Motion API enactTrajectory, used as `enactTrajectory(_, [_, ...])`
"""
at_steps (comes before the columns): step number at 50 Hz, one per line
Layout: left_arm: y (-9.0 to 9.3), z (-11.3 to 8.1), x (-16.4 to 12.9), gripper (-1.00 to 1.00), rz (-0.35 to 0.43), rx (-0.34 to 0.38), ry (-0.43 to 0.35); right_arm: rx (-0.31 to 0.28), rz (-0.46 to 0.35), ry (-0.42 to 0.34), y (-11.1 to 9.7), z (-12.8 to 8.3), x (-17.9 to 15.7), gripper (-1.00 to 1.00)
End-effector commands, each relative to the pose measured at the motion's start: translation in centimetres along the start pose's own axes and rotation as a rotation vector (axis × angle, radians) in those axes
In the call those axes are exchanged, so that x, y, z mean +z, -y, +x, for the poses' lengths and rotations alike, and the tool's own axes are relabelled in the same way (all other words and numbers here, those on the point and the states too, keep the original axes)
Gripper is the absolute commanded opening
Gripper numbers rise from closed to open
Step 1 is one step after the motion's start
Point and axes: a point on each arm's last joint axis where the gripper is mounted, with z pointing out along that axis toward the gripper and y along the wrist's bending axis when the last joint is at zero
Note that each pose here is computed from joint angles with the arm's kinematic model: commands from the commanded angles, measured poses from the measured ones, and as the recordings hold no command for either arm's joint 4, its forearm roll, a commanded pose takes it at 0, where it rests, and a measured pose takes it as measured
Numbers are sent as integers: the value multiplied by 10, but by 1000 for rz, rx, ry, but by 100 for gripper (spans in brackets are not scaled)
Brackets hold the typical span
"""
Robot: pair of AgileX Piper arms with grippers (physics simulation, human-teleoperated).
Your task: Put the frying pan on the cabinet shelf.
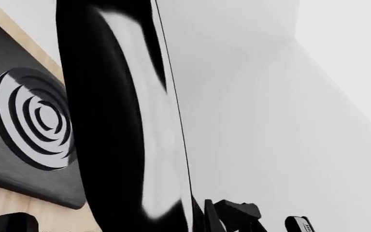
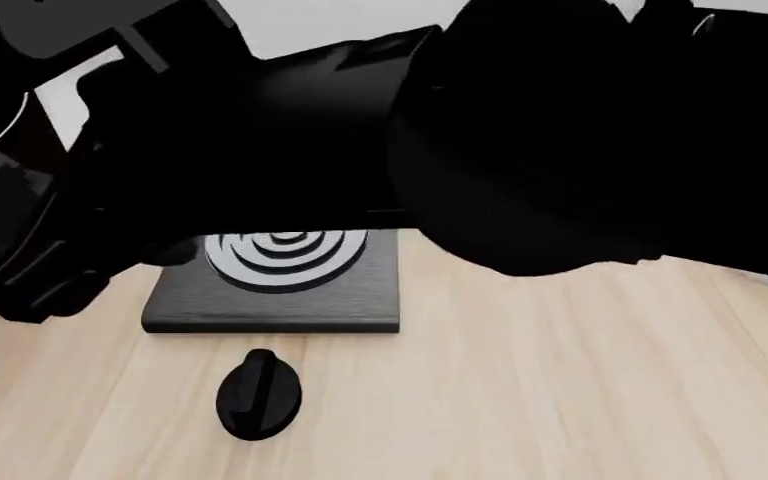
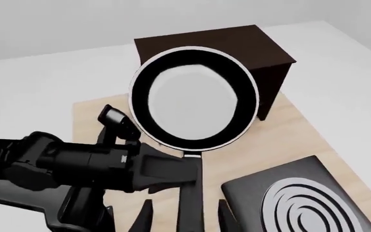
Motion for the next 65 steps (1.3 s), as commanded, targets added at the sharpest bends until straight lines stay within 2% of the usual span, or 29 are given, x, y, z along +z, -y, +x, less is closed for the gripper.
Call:
enactTrajectory(1, [10,-5,-3,-100,22,184,28,38,13,66,4,-12,-30,100])
enactTrajectory(5, [10,-5,-3,-100,21,187,31,28,36,113,11,-21,-53,100])
enactTrajectory(9, [10,-6,-4,-100,22,188,33,67,83,176,25,-31,-85,100])
enactTrajectory(12, [12,-6,-5,-100,24,188,35,86,145,208,40,-28,-112,100])
enactTrajectory(14, [12,-6,-5,-100,24,189,36,100,200,238,51,-21,-132,100])
enactTrajectory(15, [12,-6,-5,-100,22,188,39,132,230,259,55,-13,-147,100])
enactTrajectory(19, [16,-8,-6,-100,22,205,42,188,302,274,61,23,-175,100])
enactTrajectory(21, [15,-8,-6,-100,21,204,43,197,326,285,61,36,-185,100])
enactTrajectory(22, [14,-8,-6,-100,19,205,43,204,358,298,61,48,-197,100])
enactTrajectory(23, [15,-8,-6,-100,19,209,43,234,387,318,61,59,-207,100])
enactTrajectory(25, [15,-8,-5,-100,18,210,43,280,373,322,56,78,-209,100])
enactTrajectory(26, [15,-8,-5,-100,18,210,43,283,379,316,56,81,-209,100])
enactTrajectory(28, [16,-8,-5,-100,18,213,44,294,422,289,58,100,-212,100])
enactTrajectory(31, [17,-9,-5,-100,15,214,53,295,482,305,56,118,-228,100])
enactTrajectory(34, [17,-10,-6,-100,13,217,56,308,518,321,53,128,-239,100])
enactTrajectory(37, [18,-10,-6,-100,13,219,59,275,589,334,48,142,-255,100])
enactTrajectory(39, [19,-11,-7,-100,13,220,60,288,622,336,46,150,-261,100])
enactTrajectory(40, [18,-10,-6,-100,13,219,61,271,658,351,41,155,-270,100])
enactTrajectory(43, [18,-11,-6,-100,12,223,60,291,723,401,29,165,-288,100])
enactTrajectory(45, [18,-11,-7,-100,12,222,60,282,757,428,22,170,-297,100])
enactTrajectory(49, [17,-10,-6,-100,9,222,61,296,830,430,15,186,-302,100])
enactTrajectory(55, [16,-10,-4,-100,10,221,54,329,843,440,17,192,-299,100])
enactTrajectory(65, [23,-14,7,-100,19,205,79,322,860,441,19,190,-298,100])
